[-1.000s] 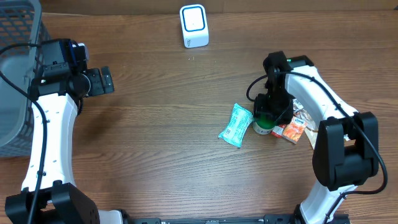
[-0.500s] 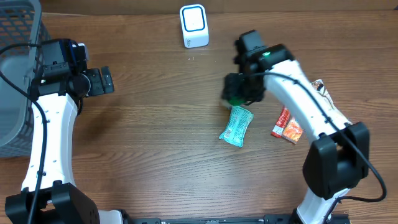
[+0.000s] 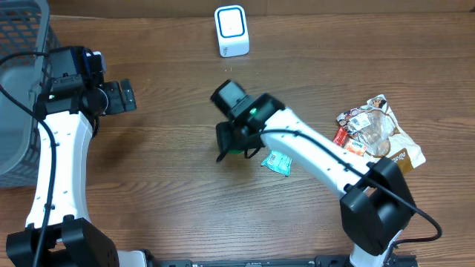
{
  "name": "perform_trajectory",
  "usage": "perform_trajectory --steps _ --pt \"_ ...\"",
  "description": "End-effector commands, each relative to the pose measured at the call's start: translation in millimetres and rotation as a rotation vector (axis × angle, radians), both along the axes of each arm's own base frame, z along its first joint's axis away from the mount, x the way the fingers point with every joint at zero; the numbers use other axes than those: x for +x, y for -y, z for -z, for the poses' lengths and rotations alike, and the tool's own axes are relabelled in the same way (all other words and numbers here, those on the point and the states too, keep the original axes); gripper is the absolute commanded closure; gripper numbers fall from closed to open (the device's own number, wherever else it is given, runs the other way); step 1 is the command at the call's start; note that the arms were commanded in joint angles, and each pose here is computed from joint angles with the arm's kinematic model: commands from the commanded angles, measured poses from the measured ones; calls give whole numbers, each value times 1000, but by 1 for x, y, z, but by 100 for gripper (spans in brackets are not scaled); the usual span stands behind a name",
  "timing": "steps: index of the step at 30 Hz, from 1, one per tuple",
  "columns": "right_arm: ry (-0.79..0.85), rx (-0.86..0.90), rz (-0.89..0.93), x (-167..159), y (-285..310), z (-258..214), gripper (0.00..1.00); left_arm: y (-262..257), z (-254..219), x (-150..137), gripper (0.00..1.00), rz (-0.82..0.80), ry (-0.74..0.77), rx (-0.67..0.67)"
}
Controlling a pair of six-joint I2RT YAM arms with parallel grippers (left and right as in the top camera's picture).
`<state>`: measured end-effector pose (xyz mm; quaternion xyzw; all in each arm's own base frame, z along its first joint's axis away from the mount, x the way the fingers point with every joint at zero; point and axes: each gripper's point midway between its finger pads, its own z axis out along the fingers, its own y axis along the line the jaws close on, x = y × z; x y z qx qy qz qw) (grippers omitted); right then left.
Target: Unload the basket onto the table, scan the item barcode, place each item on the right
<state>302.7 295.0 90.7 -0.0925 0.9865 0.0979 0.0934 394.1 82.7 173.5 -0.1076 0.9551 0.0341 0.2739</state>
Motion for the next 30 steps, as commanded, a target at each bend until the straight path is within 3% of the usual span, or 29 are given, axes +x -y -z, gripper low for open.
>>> perform_trajectory --steps 1,15,30 --pt "41 -18 21 -4 -5 1 50 0 -1 2 0 -7 3 -3" --pt "62 -124 23 -7 0 22 49 0 -1 2 0 -7 3 -2" --pt "73 -176 -148 -10 5 23 45 0 -1 2 0 -7 3 -3"
